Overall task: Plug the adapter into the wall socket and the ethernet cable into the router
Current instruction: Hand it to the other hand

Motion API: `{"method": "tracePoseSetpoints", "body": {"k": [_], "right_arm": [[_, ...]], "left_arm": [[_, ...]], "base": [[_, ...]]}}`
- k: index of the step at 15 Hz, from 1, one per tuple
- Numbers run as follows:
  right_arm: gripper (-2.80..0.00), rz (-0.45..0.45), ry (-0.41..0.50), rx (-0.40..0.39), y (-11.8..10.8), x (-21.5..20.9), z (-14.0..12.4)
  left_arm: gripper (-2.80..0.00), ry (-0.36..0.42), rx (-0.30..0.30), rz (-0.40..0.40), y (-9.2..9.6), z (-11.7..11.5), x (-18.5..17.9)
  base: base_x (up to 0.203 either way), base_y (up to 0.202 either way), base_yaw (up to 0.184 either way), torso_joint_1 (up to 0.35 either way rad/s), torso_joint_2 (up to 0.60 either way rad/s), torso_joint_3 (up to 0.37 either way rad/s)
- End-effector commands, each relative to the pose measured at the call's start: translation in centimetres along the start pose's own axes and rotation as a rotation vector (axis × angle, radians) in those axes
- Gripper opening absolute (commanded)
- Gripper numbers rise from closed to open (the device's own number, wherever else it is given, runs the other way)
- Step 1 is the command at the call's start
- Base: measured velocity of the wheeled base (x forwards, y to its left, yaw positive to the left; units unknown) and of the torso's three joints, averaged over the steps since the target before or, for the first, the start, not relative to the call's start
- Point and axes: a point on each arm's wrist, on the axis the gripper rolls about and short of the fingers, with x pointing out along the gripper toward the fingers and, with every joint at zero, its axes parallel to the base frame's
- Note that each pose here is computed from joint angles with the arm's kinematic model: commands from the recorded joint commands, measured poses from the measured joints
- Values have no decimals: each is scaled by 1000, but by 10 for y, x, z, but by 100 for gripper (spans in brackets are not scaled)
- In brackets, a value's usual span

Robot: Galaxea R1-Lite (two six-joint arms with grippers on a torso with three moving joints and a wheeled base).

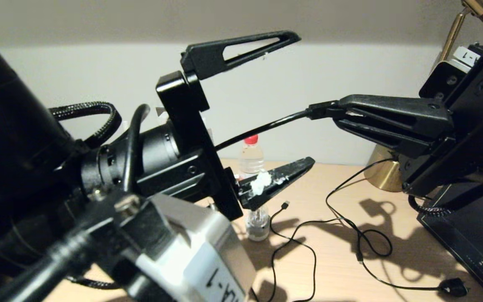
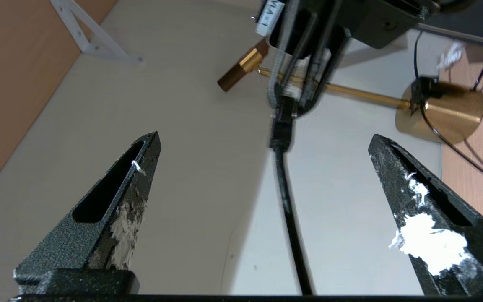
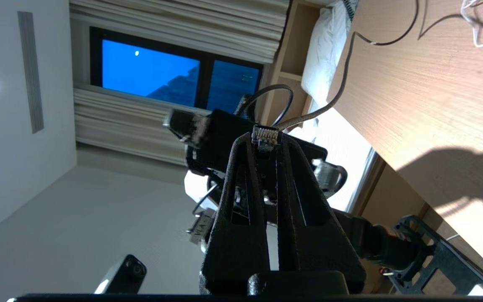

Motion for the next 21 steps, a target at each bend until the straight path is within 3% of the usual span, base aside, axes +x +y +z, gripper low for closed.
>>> {"method": "tracePoseSetpoints", "body": {"k": [1,5,21], "right_arm": [[-280,-4,15,31,-4,8,4],[-280,-9,34,81,-8,17,8],[-280,-20,59,89,-13,17,4]], "left_arm": [[0,11,13,-1,-1,-3,-1],[0,33,13,-18,-6,-10,1],[0,77,46,-65,-14,-26,-3]], "base": [[0,0,0,0,0,0],[0,0,0,0,0,0],[0,0,0,0,0,0]]}}
